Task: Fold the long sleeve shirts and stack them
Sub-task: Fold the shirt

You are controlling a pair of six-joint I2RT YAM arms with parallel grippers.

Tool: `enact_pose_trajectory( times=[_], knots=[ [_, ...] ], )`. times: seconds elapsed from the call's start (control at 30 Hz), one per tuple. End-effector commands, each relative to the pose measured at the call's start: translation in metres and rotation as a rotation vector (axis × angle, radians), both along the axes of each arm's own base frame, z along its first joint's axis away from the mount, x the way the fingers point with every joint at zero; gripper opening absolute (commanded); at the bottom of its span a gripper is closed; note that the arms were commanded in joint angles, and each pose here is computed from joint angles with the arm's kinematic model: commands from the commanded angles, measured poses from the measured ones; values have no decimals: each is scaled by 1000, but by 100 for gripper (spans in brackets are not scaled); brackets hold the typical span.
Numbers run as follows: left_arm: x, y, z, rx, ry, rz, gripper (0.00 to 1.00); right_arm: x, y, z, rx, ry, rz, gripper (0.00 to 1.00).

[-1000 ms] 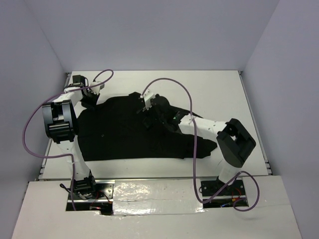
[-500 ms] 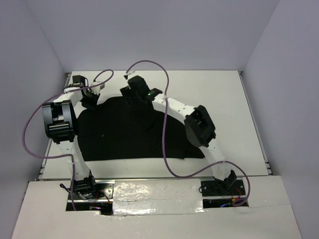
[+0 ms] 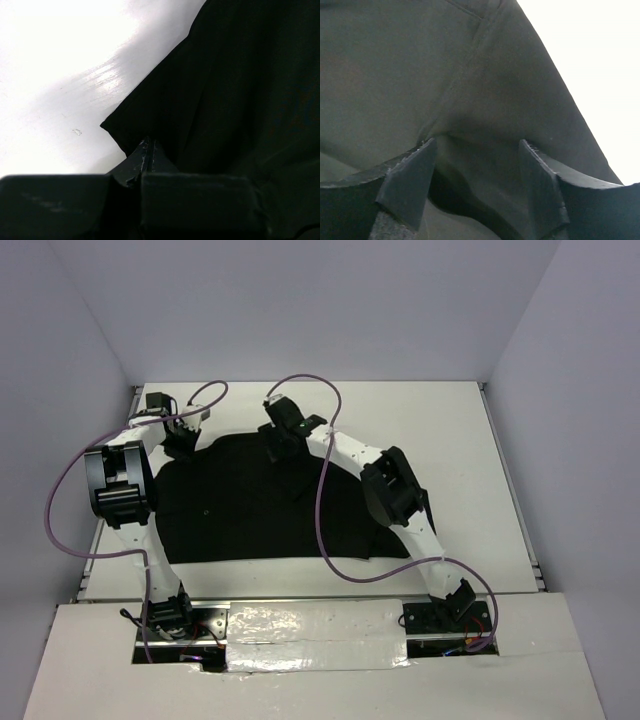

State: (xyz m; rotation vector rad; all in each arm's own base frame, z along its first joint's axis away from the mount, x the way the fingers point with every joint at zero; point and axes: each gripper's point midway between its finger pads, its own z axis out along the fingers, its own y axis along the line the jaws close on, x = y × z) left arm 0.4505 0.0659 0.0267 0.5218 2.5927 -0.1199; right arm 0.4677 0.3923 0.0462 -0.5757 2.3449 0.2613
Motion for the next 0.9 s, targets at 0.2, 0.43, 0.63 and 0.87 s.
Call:
enact_pose_trajectory(
  times=[0.2,0.43,0.63,0.87],
  knots=[
    [4,-1,19,-22,-41,3,0,-12,15,11,49,10,82,69],
    [5,2,17,-19,-39,7,0,-37,24,53,115,-104,208,67],
    [4,2,16,-19,-37,11,0,-42,31,32,82,-65,253,70],
    [4,3,16,-20,-36,14,0,-43,48,50,122,-118,280,70]
  ],
)
